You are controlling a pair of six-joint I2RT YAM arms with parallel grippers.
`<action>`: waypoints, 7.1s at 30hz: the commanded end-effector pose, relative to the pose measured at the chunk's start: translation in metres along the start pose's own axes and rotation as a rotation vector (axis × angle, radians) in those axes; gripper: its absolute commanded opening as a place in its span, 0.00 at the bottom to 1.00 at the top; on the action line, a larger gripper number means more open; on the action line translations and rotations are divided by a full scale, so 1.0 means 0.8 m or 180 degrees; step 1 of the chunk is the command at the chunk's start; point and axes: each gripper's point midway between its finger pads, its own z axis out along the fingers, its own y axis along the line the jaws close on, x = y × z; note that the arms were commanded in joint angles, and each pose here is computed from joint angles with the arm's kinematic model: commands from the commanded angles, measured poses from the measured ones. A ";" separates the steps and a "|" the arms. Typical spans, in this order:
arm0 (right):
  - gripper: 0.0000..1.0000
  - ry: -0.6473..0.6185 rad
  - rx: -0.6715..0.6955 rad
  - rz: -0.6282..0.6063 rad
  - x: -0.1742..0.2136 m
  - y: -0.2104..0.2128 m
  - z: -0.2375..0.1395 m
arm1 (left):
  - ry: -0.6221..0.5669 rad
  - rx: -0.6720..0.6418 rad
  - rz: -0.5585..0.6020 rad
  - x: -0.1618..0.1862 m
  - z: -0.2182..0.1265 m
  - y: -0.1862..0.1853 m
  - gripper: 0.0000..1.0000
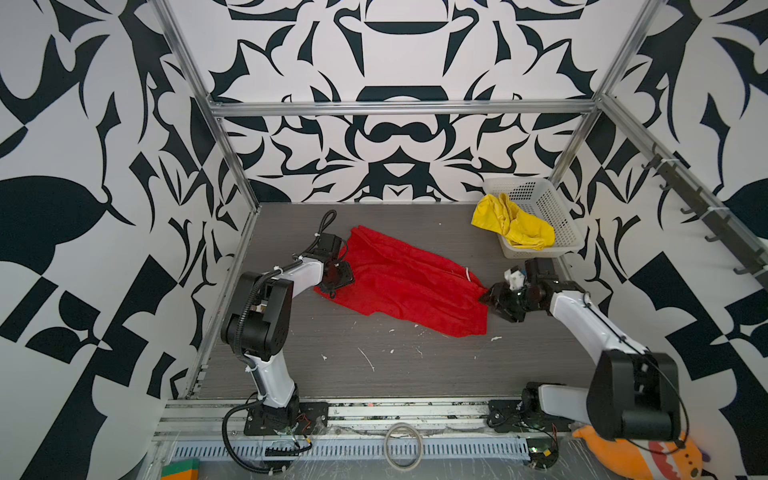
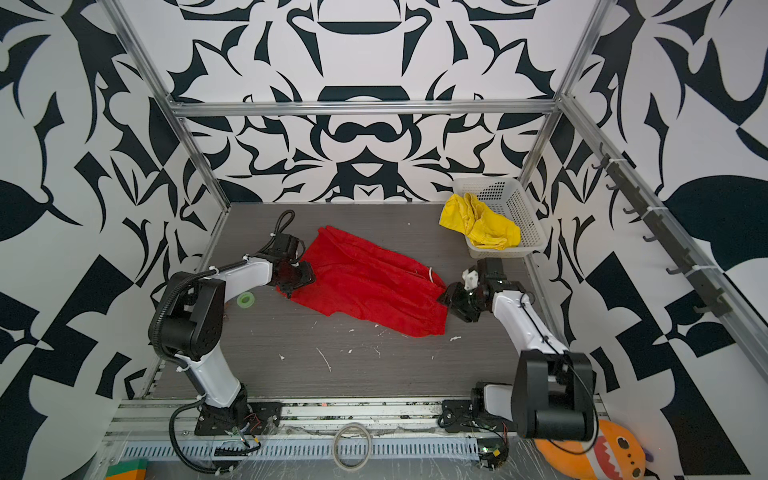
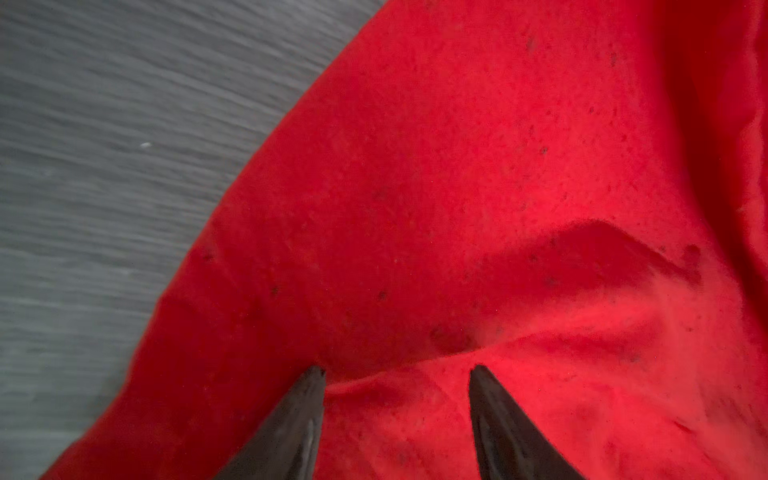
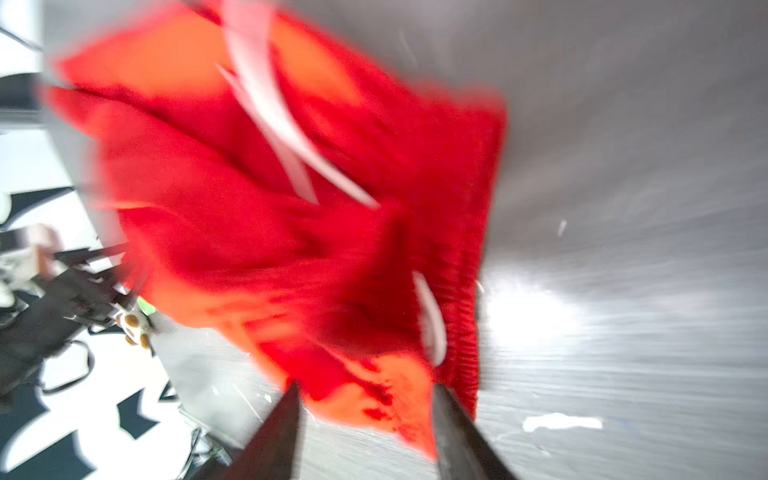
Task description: Fold and stack the shorts
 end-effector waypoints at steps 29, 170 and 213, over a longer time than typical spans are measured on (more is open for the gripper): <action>0.71 0.0169 0.0194 -0.2136 -0.026 0.013 0.085 | 0.0090 -0.0012 0.0021 0.004 0.002 0.000 0.60; 0.62 -0.0197 -0.0537 -0.0684 -0.013 0.091 0.006 | -0.0784 0.1336 0.2055 0.046 -0.171 -0.190 0.74; 0.79 -0.0146 -0.0937 0.1011 0.022 -0.053 -0.001 | -0.0137 0.2326 0.5008 0.337 0.003 -0.379 0.37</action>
